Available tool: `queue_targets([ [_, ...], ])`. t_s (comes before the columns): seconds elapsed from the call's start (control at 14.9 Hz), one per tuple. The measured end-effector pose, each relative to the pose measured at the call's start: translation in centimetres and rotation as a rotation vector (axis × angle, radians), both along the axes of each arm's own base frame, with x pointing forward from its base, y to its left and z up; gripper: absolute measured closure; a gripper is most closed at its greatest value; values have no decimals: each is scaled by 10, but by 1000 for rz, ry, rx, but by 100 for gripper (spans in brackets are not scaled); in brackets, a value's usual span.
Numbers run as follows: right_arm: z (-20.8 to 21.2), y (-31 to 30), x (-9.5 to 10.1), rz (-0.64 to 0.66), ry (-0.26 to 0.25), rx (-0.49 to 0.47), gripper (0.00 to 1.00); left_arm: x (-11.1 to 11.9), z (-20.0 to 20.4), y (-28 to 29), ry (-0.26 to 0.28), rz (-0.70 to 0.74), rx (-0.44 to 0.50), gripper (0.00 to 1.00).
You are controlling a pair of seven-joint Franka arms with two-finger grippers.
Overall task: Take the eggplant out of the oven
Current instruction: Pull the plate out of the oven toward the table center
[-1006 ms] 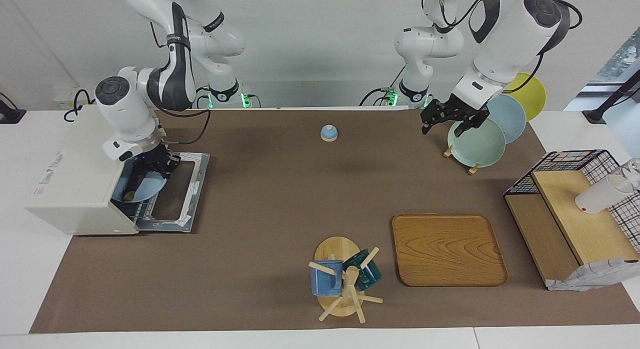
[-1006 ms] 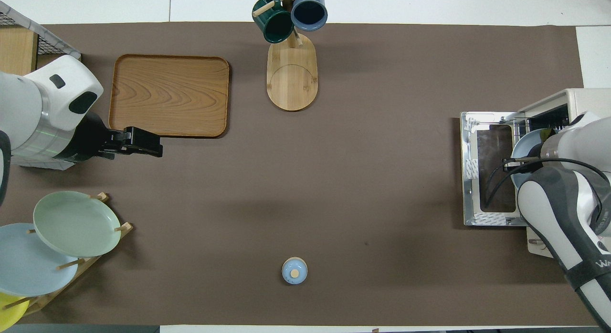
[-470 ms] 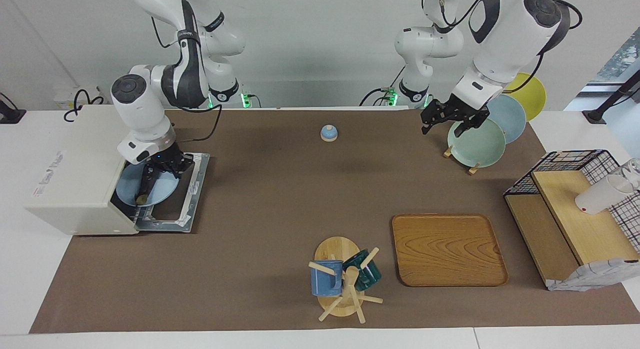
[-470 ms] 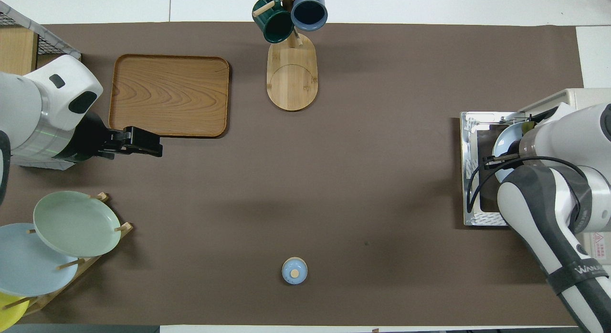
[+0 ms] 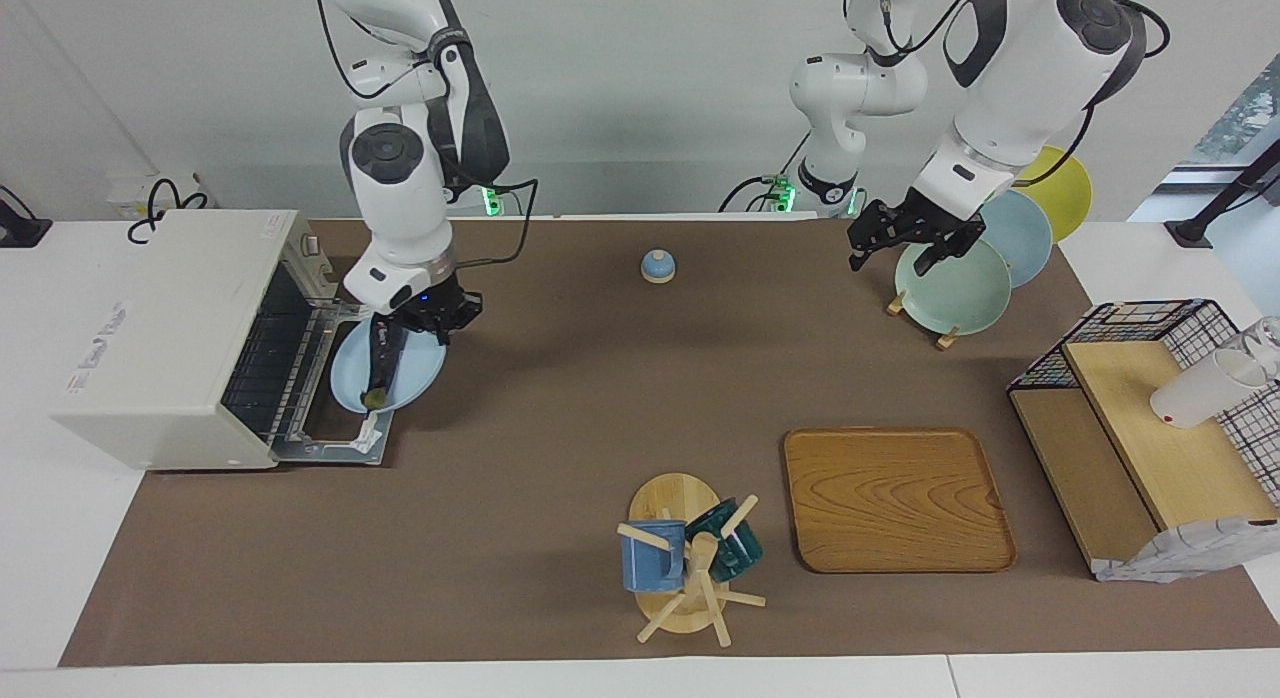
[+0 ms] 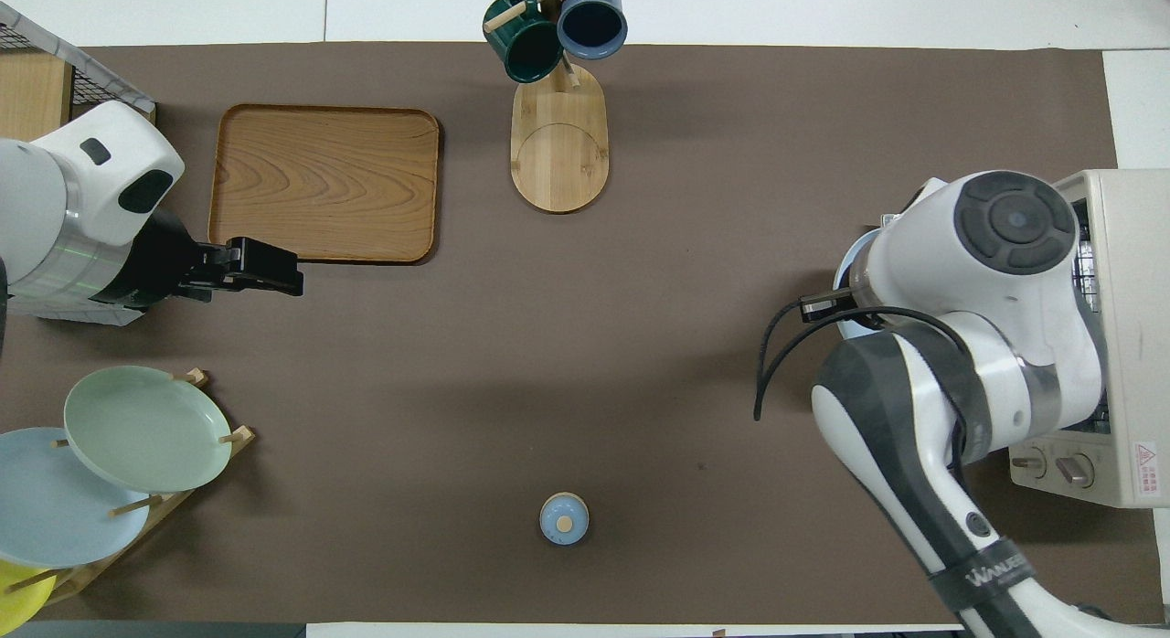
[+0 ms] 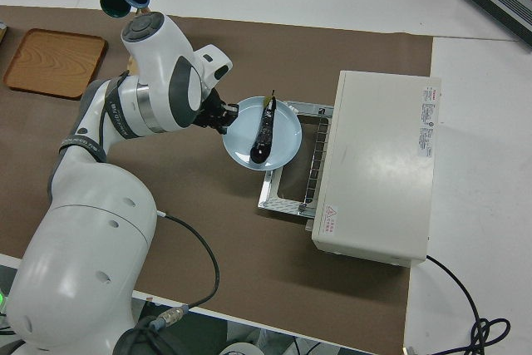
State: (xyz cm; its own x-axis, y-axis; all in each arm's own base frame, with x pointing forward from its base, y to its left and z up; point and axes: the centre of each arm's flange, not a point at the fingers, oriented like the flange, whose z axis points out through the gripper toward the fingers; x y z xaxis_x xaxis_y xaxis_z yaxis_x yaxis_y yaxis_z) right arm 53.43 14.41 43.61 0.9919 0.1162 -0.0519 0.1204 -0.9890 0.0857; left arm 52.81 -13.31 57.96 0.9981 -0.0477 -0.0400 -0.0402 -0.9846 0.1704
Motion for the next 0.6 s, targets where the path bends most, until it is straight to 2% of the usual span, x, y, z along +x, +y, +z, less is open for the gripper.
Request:
queue_targets([
  [0.27,17,89,-10,-45,-15,-12,97,1,0,0,-5,4,-1,0],
  [0.6,-3,191,-30,-81,-35,3,97,3,2,2,-18,12,-4,0],
])
